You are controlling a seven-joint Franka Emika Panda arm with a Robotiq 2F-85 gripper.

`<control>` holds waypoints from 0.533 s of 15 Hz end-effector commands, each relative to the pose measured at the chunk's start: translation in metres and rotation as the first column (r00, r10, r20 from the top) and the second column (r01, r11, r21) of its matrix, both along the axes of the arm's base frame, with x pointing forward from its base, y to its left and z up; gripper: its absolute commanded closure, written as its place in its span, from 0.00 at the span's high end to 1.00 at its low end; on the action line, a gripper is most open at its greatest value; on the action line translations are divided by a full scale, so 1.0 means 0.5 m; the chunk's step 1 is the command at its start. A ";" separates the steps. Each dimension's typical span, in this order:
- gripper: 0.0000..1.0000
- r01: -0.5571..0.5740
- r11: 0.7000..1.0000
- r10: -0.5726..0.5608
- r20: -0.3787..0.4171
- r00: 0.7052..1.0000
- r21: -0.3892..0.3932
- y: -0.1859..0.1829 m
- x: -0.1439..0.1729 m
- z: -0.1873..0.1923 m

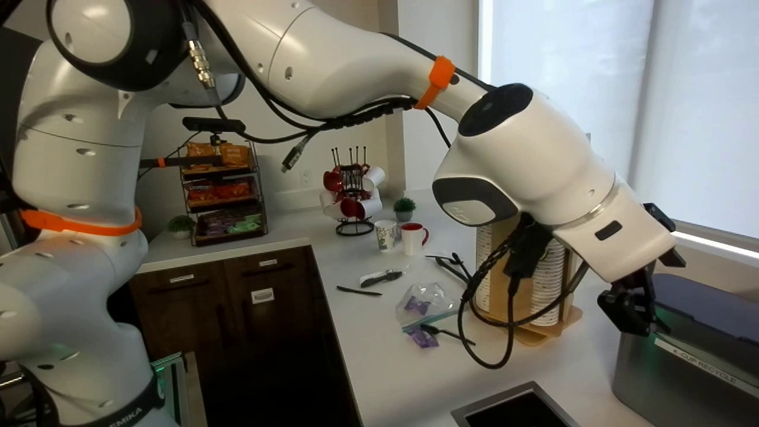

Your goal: Open the recycling bin

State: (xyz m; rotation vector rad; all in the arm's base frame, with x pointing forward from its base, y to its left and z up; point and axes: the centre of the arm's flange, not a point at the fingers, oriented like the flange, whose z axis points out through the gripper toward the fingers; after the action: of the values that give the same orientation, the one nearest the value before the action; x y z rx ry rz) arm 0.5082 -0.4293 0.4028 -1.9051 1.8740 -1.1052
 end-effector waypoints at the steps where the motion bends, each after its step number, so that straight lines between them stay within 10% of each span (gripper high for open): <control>1: 1.00 0.005 0.998 -0.010 0.087 0.996 0.060 0.002 0.011 -0.015; 8: 1.00 -0.035 0.990 0.000 0.248 0.969 0.133 -0.005 0.062 -0.045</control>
State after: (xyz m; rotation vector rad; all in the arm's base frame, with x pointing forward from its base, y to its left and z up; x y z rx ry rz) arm 0.5361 -0.4171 0.4003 -1.6752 1.7785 -1.1230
